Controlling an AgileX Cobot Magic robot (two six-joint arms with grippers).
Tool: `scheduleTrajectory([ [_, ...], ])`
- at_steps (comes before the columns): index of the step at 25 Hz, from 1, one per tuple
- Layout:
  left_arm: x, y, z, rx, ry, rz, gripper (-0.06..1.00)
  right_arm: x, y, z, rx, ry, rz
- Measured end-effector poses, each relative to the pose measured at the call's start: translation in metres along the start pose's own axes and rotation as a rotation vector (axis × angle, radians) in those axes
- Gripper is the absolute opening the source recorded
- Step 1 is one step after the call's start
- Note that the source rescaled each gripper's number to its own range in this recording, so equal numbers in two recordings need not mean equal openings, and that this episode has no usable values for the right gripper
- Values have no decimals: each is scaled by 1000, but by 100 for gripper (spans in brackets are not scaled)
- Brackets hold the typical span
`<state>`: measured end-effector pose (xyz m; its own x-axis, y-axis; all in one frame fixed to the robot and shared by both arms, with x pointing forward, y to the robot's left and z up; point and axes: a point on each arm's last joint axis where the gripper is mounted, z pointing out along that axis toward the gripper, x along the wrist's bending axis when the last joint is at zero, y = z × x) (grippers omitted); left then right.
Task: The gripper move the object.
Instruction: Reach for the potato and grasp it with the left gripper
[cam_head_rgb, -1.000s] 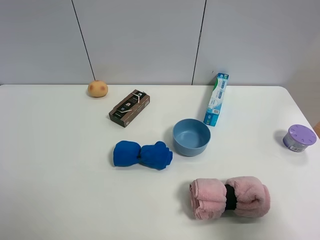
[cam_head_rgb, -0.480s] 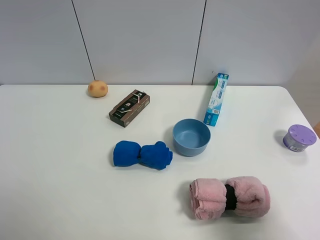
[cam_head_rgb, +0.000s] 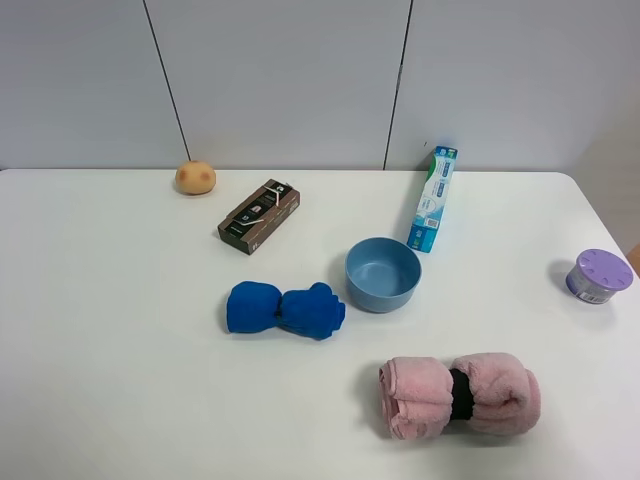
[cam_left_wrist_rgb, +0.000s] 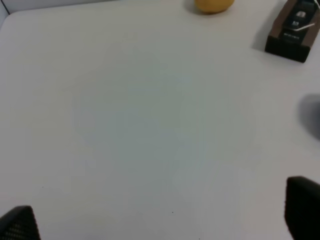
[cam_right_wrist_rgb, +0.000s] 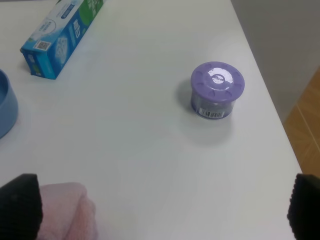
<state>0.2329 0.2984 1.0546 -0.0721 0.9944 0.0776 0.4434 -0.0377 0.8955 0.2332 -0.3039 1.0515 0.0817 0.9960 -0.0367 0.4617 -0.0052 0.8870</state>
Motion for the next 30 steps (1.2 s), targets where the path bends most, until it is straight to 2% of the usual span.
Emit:
scheduleTrajectory([
  [6, -1, 9, 5, 22, -25, -15, 100, 0, 0, 0, 0, 0, 0],
  [11, -1, 54, 29, -19, -78, -69, 100, 0, 0, 0, 0, 0, 0],
  [13, 0, 72, 46, -20, -89, -71, 100, 0, 0, 0, 0, 0, 0],
  [20, 7, 117, 127, 13, -85, 30, 100, 0, 0, 0, 0, 0, 0],
  [25, 11, 131, 184, 24, -76, -4, 100, 0, 0, 0, 0, 0, 0],
  [30, 11, 127, 234, 73, -59, -7, 100, 0, 0, 0, 0, 0, 0],
])
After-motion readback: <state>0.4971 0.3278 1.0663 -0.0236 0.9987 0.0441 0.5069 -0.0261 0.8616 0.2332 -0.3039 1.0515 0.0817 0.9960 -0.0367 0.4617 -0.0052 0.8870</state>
